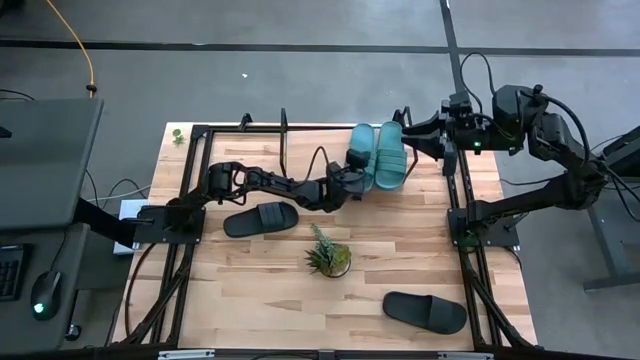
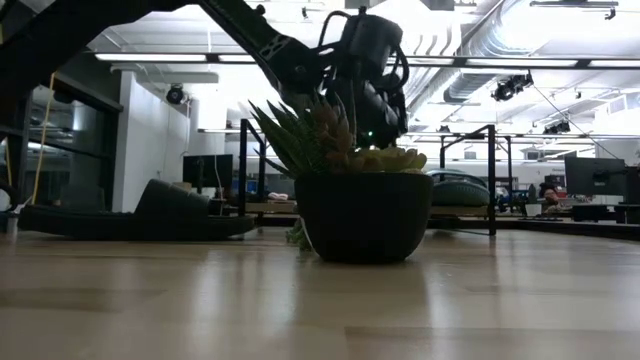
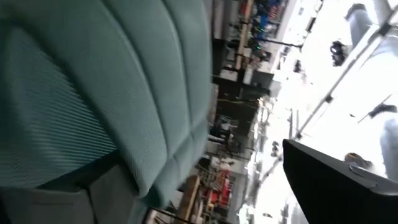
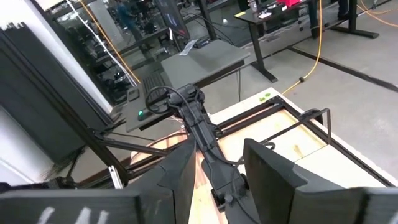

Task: Pick and place slides into the shelf
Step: Put the blue slipper on the shelf

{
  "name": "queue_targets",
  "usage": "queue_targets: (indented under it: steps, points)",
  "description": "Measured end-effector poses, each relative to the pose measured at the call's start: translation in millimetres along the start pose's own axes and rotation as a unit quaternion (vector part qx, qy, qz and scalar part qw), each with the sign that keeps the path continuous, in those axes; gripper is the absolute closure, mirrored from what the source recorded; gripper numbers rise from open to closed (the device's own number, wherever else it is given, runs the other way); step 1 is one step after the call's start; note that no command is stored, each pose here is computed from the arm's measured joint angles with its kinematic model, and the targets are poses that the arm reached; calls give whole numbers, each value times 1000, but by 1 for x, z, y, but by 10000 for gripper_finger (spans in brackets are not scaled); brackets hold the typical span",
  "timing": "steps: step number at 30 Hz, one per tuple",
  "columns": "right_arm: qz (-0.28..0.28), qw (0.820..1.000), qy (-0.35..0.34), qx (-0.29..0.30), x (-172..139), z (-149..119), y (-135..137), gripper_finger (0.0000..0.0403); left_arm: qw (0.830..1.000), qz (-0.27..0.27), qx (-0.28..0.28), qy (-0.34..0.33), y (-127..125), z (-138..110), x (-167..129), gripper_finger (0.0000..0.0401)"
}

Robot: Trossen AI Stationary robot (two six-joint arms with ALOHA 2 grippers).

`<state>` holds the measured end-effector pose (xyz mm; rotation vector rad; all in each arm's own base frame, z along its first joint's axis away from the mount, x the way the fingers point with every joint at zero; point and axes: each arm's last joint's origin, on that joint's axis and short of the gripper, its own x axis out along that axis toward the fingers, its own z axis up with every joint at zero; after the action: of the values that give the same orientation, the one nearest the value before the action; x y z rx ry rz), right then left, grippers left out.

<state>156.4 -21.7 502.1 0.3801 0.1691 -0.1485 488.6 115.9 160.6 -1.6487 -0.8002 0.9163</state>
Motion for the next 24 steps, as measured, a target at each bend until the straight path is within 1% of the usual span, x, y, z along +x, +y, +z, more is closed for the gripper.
queue_targets:
  steps: [4,8,15,20,24]
  points:
    - [1,1000,1,-4,0,0,0,275,999,-28,13,17,-8,-3,0,58]
    - [1,1000,1,-4,0,0,0,275,998,-47,12,35,-13,-5,-1,72]
    - [12,1000,5,-2,0,0,1,275,998,-43,19,37,-12,-5,-1,91]
    - [19,1000,8,2,0,-1,1,275,997,-30,57,30,-10,-2,2,105]
    - [28,999,12,10,0,-1,2,275,997,-18,61,40,-9,2,7,109]
